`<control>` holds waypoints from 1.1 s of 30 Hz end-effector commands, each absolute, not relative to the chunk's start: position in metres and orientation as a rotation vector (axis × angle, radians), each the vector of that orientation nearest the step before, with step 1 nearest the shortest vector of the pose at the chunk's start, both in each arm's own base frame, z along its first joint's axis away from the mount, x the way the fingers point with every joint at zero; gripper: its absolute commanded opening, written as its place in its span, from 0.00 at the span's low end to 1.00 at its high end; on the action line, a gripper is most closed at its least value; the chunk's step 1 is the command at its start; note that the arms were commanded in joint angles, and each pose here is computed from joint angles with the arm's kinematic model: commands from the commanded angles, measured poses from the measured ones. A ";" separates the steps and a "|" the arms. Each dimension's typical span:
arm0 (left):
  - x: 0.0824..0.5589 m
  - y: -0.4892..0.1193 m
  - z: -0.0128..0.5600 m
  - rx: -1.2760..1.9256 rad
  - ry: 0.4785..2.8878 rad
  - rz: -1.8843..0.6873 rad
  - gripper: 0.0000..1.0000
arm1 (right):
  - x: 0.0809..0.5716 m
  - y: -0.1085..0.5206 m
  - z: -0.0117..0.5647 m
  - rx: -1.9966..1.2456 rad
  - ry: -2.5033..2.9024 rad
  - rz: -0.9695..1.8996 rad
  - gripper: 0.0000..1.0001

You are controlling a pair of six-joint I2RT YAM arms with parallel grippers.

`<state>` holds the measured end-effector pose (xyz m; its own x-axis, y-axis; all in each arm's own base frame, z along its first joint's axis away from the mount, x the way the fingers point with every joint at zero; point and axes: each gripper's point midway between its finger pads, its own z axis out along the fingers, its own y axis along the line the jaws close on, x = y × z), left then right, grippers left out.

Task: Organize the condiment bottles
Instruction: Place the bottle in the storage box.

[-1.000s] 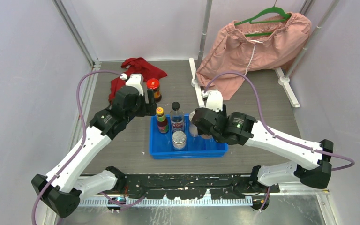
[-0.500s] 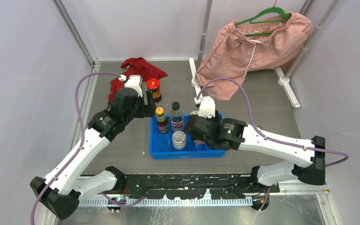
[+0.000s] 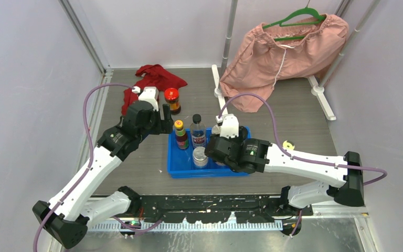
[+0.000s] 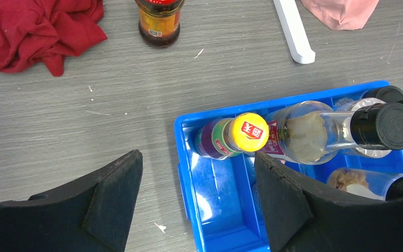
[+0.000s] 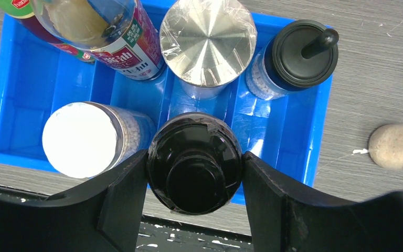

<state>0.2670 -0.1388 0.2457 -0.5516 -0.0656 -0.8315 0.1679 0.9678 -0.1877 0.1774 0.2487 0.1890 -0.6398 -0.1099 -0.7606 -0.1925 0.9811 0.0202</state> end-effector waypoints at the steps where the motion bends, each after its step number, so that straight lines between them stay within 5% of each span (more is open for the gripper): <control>1: 0.265 -0.137 0.251 0.061 2.112 -0.306 0.78 | 0.186 0.258 0.197 -0.124 2.200 0.174 0.42; 33: 0.264 -0.136 0.241 0.072 2.126 -0.290 0.78 | 0.188 0.268 0.154 -0.180 2.217 0.114 0.43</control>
